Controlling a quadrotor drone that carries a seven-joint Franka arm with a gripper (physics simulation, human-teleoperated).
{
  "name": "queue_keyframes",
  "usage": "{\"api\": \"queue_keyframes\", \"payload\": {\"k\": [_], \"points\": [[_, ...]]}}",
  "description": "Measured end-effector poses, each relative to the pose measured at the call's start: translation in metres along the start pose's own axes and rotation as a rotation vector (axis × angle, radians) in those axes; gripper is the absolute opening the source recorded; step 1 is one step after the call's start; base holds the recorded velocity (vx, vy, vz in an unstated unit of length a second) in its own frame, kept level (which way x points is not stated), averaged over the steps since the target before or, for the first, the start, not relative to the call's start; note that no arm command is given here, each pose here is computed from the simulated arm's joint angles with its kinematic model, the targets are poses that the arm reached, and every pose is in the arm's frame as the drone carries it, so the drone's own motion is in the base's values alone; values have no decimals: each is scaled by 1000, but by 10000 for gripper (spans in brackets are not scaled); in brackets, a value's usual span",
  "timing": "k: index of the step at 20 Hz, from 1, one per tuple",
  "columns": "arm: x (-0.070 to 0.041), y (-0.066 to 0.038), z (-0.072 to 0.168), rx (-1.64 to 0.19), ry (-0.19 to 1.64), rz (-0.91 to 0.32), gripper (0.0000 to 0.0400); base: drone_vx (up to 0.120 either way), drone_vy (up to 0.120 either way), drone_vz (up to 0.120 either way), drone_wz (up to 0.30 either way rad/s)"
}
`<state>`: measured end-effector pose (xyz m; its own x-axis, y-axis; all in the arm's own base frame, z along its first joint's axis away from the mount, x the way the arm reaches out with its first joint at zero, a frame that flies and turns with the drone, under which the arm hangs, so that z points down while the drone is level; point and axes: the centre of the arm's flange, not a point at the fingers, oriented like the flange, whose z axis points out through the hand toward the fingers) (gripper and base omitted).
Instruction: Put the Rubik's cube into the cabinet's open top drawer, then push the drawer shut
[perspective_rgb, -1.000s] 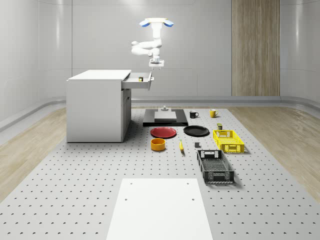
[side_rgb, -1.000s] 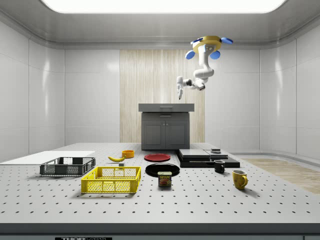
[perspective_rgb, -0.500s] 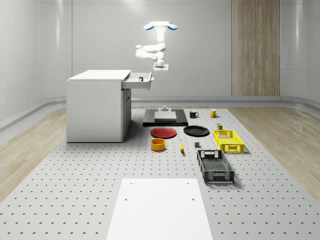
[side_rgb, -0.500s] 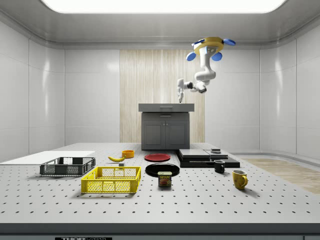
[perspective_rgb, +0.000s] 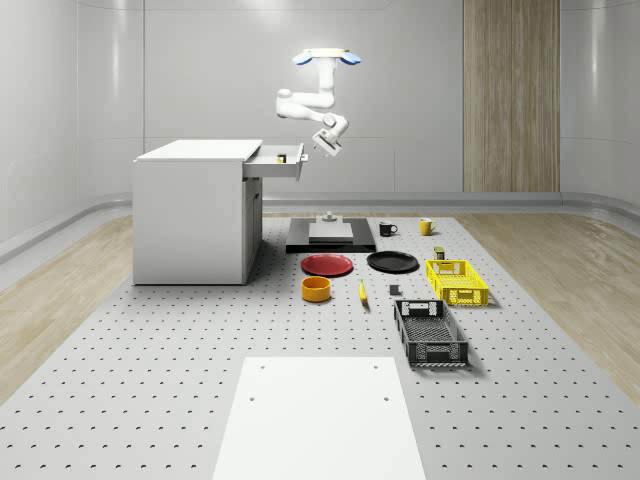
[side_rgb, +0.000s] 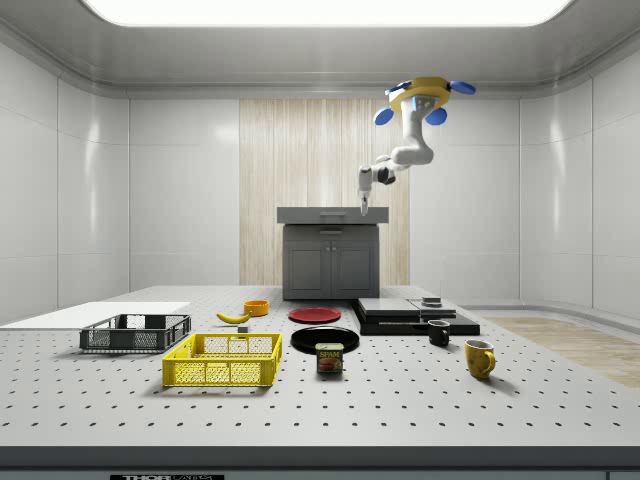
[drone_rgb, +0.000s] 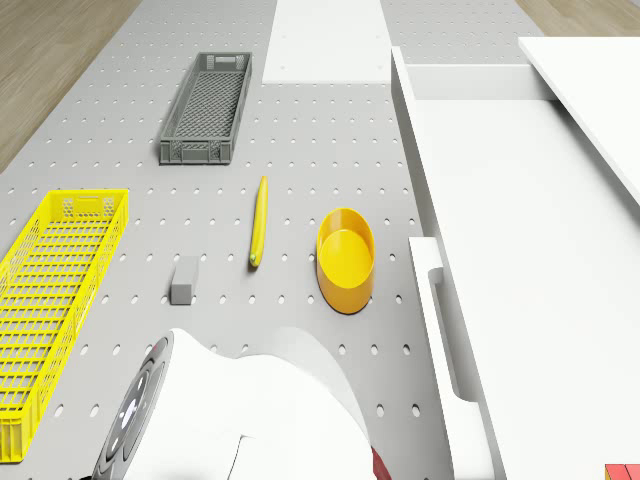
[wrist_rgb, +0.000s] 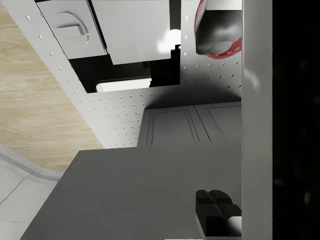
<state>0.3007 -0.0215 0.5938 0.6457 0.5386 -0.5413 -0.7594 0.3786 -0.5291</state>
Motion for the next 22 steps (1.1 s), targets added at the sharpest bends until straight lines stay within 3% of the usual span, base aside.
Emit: {"api": "queue_keyframes", "payload": {"k": [2,3,4,6,10,15,22], "points": [[-18,-17,-4,-127,159,-12,400,0,0,0,0],[-26,-24,-6,-175,224,-19,377,0,0,0,0],[-33,-31,-8,-216,280,-24,318,0,0,0,0],[-45,-42,-12,-280,368,-32,234,0,0,0,0],[-60,-56,-16,-356,474,-42,153,0,-120,0,0],[-68,-63,-18,-399,534,-47,119,0,-120,0,0],[-72,-66,-19,-420,564,-50,107,0,-120,0,0]]}}
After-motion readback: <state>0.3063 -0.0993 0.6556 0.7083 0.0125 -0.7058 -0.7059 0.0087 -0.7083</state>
